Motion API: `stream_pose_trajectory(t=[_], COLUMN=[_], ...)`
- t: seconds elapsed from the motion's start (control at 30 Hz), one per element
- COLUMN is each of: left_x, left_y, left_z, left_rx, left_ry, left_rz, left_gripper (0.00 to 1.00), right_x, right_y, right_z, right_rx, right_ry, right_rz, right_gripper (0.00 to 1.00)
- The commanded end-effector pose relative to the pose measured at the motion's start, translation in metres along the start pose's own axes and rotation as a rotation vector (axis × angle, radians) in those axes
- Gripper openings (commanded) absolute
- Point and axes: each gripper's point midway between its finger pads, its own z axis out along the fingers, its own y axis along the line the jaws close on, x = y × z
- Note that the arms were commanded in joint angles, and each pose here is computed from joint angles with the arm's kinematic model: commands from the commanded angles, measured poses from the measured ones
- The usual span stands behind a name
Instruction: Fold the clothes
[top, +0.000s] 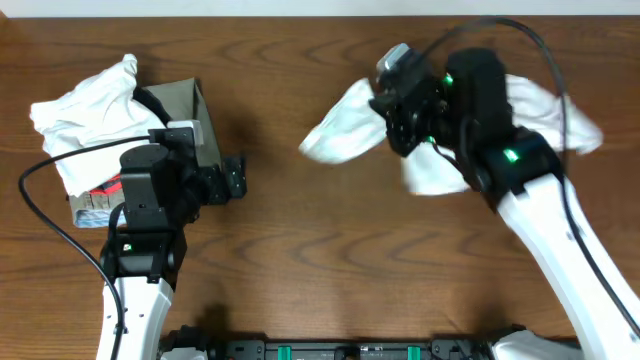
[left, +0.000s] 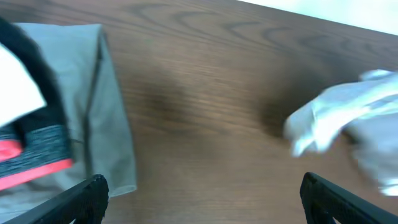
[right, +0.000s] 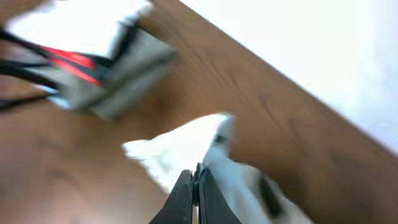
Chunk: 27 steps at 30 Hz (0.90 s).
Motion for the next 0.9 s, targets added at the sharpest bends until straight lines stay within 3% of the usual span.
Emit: stream_pose_trajectory(t=[0.0, 0.2, 0.53, 0.6, 0.7, 0.87], left_x=[-0.005, 0.001, 0.008, 0.006, 0.003, -0.001], left_y=[-0.027, -0.052, -0.072, -0.073, -0.074, -0.075], left_z=[-0.004, -0.009, -0.009, -0.009, -0.009, -0.009], left_rx=[0.143, 0.283, 0.335, 0.338, 0.341, 0.345], left_ry=[0.006, 0.041, 0.061, 0.055, 0.043, 0.025], left_rz=[0.004, -0.015, 0.022, 0.026, 0.031, 0.038], left_gripper=[0.99, 0.99, 1.00, 0.93, 0.91, 0.90], right_x=[0.013, 0.025, 0.019, 0.001, -0.038, -0.140], right_y=[0.026, 0.028, 0.021, 0.018, -0.005, -0.042], right_z=[0.008, 0.020, 0.026, 0.021, -0.001, -0.081], right_rx=[-0.113, -0.131, -0.105, -0.080, 0.066, 0.370], right_ry=[0.038, 0.081, 0.056, -0.002, -0.090, -0.322], right_rz=[-0.025, -0.010, -0.025, -0.043, -0.028, -0.074], right_gripper=[0.01, 0.01, 0.01, 0.01, 0.01, 0.01])
